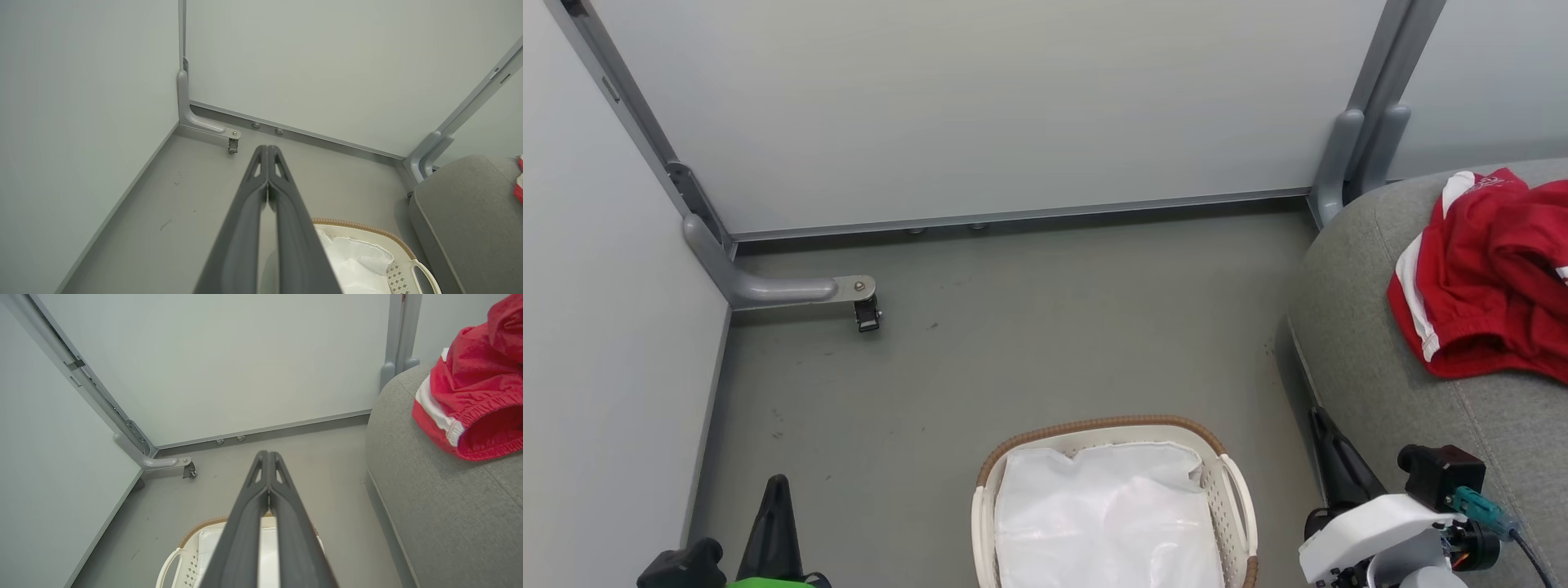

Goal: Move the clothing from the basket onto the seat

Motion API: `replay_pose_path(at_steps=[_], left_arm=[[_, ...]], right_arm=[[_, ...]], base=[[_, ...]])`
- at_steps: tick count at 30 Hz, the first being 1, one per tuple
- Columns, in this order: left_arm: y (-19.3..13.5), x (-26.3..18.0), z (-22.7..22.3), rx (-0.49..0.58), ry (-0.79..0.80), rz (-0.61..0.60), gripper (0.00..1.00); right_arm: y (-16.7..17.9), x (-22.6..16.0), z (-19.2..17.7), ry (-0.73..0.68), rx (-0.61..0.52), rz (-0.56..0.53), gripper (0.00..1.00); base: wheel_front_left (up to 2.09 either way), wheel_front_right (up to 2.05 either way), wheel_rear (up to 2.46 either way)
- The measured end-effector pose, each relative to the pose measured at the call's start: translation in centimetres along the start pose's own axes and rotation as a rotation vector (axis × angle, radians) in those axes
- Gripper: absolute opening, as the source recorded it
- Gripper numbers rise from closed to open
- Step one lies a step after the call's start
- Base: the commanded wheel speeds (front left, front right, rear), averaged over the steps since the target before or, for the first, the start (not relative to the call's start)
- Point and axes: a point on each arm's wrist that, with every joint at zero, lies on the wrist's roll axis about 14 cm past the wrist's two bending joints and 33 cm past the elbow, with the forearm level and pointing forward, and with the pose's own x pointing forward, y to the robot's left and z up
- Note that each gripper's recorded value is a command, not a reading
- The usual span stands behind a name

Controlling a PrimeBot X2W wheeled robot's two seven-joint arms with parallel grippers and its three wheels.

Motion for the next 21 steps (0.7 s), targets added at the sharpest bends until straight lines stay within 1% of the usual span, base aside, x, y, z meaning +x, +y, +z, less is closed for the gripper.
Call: replay_pose_path(at_steps=[10, 21], left_arm=[[0.6, 0.5, 0.5, -0.17, 0.001, 0.037, 0.0], [1.0, 1.0, 1.1, -0.327, -0.005, 0.054, 0.0]], right_arm=[[-0.9, 0.1, 0.1, 0.007, 0.175, -0.048, 0.0], [-1.6, 0.3, 0.4, 0.005, 0.339, -0.081, 0.0]], base=[[0.0, 0.0, 0.0], [0.0, 0.0, 0.0]])
